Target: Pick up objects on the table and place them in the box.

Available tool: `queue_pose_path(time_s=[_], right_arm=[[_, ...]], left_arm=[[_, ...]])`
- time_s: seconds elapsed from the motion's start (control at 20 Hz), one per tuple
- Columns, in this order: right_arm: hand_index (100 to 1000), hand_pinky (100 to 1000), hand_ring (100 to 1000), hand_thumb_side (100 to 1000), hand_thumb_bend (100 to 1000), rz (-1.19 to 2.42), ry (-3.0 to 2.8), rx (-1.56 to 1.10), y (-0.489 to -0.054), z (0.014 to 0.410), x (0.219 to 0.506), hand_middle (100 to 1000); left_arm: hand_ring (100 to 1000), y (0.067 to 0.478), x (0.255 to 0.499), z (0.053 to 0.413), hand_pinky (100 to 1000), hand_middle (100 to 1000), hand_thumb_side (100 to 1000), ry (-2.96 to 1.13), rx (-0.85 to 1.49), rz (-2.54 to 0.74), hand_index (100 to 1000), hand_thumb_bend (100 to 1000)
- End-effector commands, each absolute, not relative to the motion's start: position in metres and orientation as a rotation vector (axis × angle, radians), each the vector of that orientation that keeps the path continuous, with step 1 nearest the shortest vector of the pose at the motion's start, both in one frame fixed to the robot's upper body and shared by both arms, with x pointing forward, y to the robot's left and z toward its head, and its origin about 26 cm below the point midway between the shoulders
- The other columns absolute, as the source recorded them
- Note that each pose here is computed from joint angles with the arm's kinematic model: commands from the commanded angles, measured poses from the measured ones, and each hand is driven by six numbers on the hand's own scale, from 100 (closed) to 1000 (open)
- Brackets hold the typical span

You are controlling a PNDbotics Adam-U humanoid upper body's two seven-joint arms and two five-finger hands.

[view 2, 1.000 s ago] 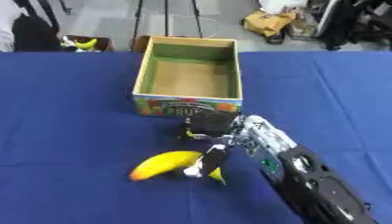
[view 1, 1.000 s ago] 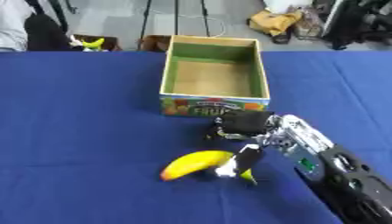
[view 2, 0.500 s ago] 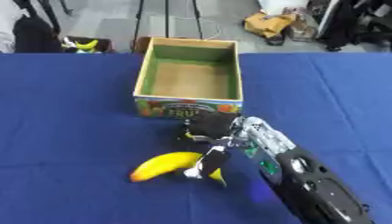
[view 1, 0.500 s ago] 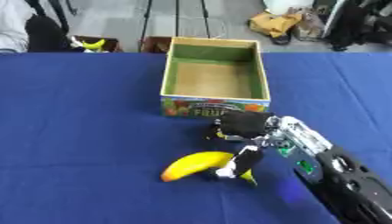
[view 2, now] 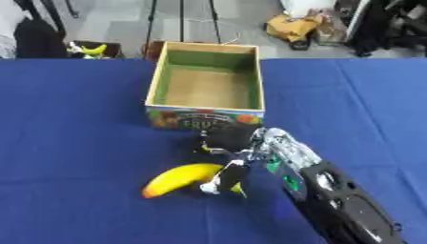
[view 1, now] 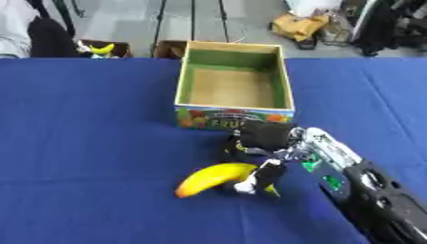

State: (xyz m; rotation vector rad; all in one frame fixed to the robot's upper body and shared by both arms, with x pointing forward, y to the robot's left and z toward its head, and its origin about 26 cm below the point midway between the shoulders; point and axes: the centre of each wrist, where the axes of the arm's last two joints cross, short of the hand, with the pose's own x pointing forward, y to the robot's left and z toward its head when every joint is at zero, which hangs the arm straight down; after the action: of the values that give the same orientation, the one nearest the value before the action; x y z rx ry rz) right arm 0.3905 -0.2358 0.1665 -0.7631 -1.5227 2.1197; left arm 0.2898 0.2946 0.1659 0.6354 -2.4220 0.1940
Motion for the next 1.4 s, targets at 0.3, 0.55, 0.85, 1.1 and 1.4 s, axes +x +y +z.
queue_pose_path(time_s=[0.3,0.55,0.85,1.1,1.4], right_arm=[[759,682,729,746,232,2.119,-1.478,-0.761,-0.2412,0.1586,0.3931,484],[747,676,721,733,200,2.114,-1.483,-0.761,-0.2417,0.1582,0.3935,470],[733,670,713,715,157,2.106,-1.487,-0.766,-0.2426,0.1577,0.3937,474],[716,664,705,710,126,2.097,-1.488,-0.768,-0.2438,0.1567,0.3939,461],[699,660,705,708,100,2.093,-1.49,-0.772,-0.2451,0.1561,0.394,458]], left_arm=[[412,0.2938,0.2881,0.1732,429,479,1000,-2.448,0.644,0.184,634,100],[413,0.2938,0.2882,0.1733,429,479,1000,-2.448,0.644,0.184,635,100],[415,0.2938,0.2881,0.1733,429,479,1000,-2.448,0.643,0.183,635,100],[416,0.294,0.2881,0.1732,429,479,1000,-2.447,0.644,0.183,635,100],[417,0.2941,0.2882,0.1736,428,480,1000,-2.45,0.643,0.183,635,100]])
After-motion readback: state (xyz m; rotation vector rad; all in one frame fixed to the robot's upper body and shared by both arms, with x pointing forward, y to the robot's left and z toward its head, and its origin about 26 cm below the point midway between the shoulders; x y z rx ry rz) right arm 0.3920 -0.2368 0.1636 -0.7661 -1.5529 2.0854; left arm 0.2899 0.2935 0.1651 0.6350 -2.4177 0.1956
